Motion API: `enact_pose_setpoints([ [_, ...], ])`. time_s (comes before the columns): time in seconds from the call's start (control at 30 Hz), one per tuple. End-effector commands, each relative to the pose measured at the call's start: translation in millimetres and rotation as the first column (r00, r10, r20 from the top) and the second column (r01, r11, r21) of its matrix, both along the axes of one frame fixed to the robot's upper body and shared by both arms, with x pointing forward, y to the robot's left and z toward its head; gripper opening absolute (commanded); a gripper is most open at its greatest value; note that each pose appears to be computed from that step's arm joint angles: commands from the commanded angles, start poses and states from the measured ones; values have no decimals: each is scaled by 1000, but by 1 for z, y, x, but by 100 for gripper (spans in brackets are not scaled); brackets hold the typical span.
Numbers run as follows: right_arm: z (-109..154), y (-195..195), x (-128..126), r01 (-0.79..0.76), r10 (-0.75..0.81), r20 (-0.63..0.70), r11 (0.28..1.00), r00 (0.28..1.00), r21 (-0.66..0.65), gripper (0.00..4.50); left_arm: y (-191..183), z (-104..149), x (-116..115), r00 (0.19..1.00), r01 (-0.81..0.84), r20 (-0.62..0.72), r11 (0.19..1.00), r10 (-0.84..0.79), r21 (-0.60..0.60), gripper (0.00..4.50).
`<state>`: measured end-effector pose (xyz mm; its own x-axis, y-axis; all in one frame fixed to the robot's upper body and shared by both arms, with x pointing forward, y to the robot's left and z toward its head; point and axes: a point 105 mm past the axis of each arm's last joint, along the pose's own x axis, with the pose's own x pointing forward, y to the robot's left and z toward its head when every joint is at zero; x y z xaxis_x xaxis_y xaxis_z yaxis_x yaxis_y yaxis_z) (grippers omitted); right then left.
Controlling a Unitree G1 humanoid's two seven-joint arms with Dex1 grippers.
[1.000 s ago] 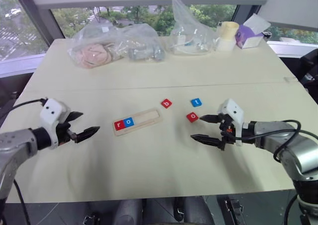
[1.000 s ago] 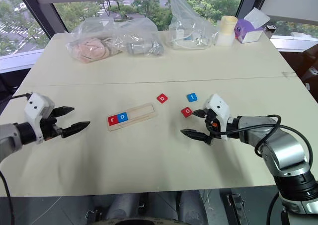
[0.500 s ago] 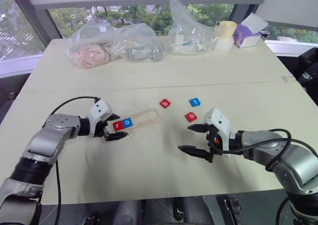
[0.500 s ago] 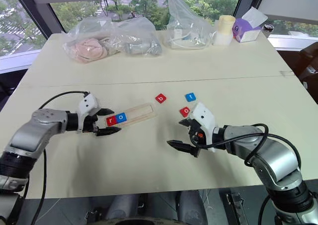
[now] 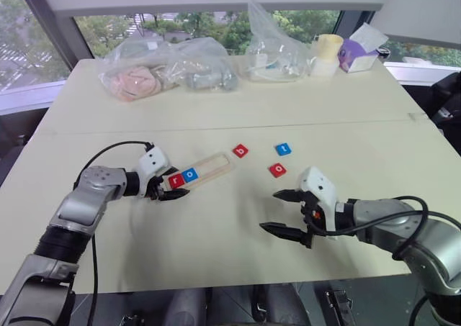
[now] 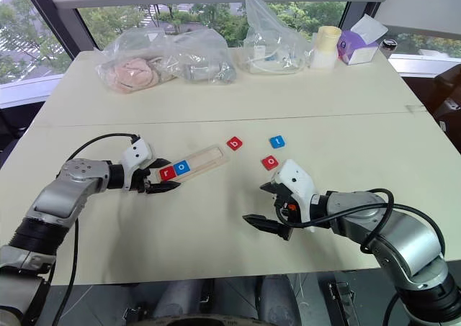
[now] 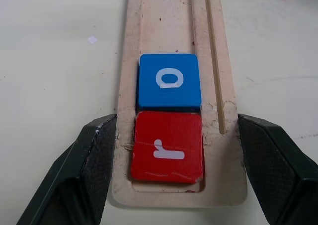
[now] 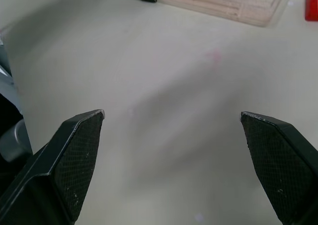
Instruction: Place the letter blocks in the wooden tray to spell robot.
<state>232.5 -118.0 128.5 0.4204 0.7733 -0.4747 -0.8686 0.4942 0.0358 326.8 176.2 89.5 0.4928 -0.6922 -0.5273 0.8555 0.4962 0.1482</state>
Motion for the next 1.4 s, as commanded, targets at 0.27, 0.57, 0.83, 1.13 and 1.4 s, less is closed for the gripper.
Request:
enact_pose_setpoints([
  [0.27, 6, -13, 6, 6, -6, 46, 1000, 999, -13, 450, -6, -10, -29, 967, 239, -95, 970, -235, 35, 315],
  [0.57, -1, -23, 3, 23, -20, 44, 997, 999, -77, 450, -25, -11, -42, 879, 475, -88, 875, -468, 94, 315],
  [0.83, -4, -18, -4, 49, -47, 36, 998, 998, -50, 450, -29, -15, -30, 849, 528, -73, 834, -524, 158, 315],
  [1.13, -5, -18, -4, 72, -70, 36, 996, 997, -45, 450, -33, -3, -21, 868, 496, -58, 860, -493, 120, 447],
  [1.4, 16, -25, 20, 159, -165, 64, 983, 984, 86, 450, -6, 56, -28, 945, 320, -49, 946, -323, -52, 447],
])
